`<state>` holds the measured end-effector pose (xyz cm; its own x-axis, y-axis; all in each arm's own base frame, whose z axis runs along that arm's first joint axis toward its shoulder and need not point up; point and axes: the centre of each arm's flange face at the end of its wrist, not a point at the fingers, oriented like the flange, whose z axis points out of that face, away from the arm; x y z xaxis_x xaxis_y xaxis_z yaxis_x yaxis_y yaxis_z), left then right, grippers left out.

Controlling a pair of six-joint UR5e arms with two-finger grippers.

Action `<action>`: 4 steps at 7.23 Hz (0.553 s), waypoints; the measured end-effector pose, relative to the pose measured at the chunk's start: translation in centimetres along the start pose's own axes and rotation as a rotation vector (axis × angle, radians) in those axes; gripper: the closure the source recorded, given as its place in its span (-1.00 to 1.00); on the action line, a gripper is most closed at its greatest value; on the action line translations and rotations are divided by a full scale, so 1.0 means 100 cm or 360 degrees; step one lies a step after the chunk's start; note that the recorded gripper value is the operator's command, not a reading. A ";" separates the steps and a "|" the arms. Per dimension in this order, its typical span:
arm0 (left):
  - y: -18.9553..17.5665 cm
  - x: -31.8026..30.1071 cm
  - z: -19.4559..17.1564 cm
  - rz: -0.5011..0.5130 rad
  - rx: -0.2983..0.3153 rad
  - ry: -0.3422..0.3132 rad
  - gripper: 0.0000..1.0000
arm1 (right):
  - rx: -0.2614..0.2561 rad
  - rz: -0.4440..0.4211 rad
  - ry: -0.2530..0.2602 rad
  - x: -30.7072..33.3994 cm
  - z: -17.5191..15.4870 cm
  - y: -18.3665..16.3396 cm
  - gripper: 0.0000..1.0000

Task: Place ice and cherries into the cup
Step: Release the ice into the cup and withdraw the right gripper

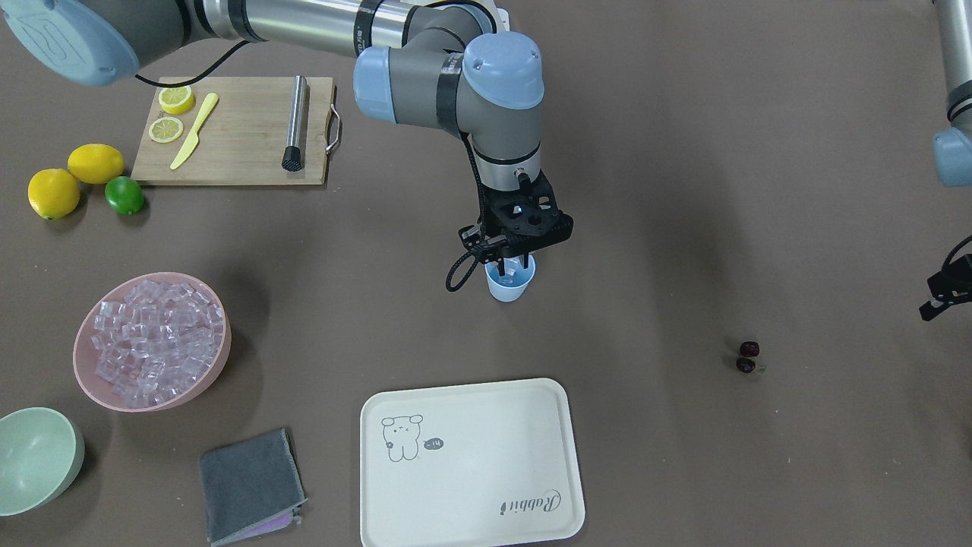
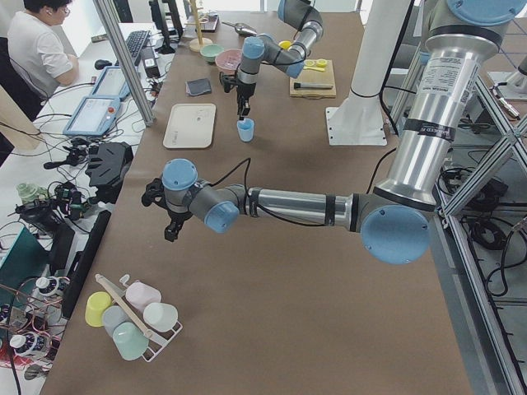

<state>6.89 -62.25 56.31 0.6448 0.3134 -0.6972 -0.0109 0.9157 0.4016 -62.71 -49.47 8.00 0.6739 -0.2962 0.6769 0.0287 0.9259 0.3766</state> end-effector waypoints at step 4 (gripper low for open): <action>-0.026 0.053 0.019 -0.0074 -0.0016 0.0060 -0.95 | -0.0004 -0.0054 0.0000 0.064 -0.009 -0.025 -0.96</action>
<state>11.73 -63.47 52.70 0.6157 0.2792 -0.7369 0.0106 0.9321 0.3620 -57.76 -53.51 10.82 0.6724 -0.3276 0.6638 0.0535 0.9159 0.3978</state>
